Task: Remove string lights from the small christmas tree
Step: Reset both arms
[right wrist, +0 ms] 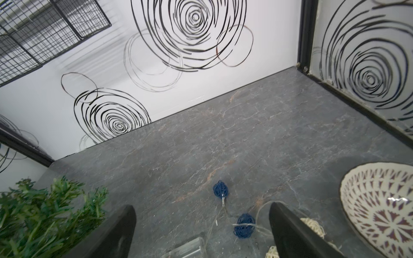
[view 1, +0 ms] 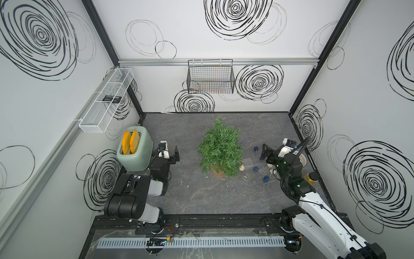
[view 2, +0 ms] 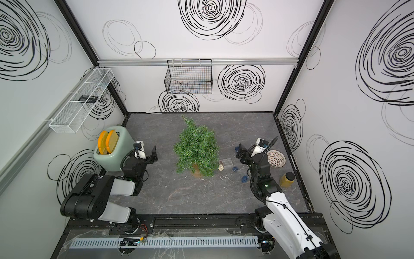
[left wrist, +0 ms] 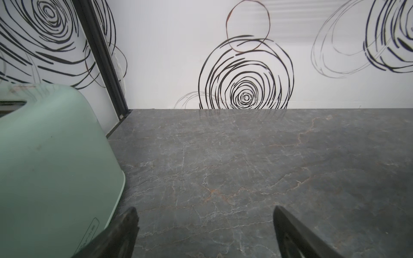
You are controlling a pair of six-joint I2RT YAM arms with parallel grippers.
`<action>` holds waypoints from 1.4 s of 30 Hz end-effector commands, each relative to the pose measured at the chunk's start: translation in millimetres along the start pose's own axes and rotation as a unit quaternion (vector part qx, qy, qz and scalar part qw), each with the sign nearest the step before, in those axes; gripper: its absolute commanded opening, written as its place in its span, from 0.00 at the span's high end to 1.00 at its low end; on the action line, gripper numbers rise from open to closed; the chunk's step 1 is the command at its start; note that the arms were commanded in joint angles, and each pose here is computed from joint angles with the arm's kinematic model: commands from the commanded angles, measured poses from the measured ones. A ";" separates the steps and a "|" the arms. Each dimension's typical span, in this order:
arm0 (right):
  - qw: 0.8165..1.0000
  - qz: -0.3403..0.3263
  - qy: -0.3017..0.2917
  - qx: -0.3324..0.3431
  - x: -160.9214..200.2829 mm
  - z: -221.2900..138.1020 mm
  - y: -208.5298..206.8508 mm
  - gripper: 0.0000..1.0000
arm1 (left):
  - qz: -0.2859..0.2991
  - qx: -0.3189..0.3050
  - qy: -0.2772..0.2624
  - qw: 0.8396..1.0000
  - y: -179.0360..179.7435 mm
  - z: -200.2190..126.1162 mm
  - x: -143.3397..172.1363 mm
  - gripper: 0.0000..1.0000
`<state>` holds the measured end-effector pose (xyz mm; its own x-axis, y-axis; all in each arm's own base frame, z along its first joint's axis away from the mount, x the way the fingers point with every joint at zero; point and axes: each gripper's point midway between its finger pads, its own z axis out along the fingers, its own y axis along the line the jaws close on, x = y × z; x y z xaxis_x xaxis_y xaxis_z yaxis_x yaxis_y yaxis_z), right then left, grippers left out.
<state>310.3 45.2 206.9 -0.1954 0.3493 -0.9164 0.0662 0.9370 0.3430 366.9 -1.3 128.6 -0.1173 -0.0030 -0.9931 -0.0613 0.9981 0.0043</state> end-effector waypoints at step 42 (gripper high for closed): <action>0.989 -0.140 -0.009 0.040 48.9 83.2 -80.9 0.03 | -0.006 -0.008 -0.050 0.999 1.4 -3.0 -22.8 0.04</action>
<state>369.9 -12.7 98.1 -0.2637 0.0846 -0.9609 0.1030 0.9929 0.0592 365.0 -0.3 136.7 -0.0783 -0.0042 -0.9969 -0.0819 0.9966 0.0022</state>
